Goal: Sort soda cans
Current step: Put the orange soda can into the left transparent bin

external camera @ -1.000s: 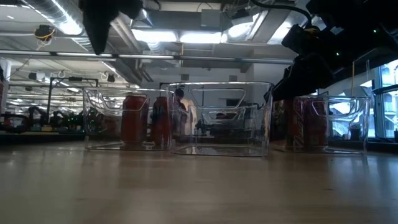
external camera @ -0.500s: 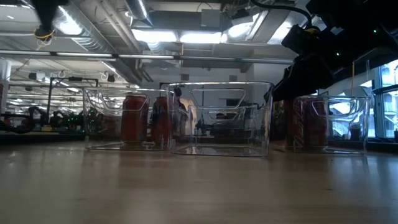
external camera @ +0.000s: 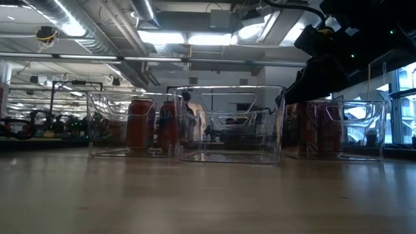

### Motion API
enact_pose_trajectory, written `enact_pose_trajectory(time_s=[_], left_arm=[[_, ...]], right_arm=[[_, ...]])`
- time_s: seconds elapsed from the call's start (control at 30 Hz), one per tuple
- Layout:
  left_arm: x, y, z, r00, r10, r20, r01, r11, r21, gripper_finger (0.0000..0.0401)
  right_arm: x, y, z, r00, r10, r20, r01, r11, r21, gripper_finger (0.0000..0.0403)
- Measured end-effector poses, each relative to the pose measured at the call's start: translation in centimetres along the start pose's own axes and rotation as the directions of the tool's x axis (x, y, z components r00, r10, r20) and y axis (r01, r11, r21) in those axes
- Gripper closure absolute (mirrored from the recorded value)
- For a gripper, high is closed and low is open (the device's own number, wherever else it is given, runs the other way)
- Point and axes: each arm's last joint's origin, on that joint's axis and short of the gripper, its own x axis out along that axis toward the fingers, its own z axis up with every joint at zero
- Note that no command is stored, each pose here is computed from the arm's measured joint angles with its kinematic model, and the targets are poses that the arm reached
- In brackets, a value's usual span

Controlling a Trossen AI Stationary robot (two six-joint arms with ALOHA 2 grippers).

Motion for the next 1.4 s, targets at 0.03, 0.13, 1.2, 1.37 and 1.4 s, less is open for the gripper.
enact_pose_trajectory(time_s=[0.03,0.13,1.2,1.37,1.4], left_arm=[[0.1,0.0,-0.3,1.0,0.002,0.001,-0.001,1.0,-0.011,0.005],[0.4,-0.1,-1.3,1.0,0.011,-0.01,-0.012,0.999,-0.046,0.005],[7.3,0.0,-9.1,0.988,0.061,-0.143,-0.069,0.997,-0.048,0.005],[8.8,-0.1,-9.3,0.988,0.038,-0.148,-0.046,0.998,-0.05,0.005],[9.1,-0.1,-9.3,0.988,0.033,-0.149,-0.041,0.998,-0.052,0.005]], right_arm=[[0.0,0.0,0.0,1.0,0.0,0.0,0.0,1.0,0.007,0.0056],[0.0,0.0,-0.1,1.0,-0.001,-0.009,0.001,1.0,0.029,0.0056],[0.0,0.0,0.0,1.0,0.0,-0.002,0.001,0.999,0.047,0.0056],[0.0,0.0,0.0,1.0,0.0,-0.001,0.001,0.999,0.048,0.0056],[0.0,0.0,0.0,1.0,0.0,-0.001,0.0,0.999,0.048,0.0056]])
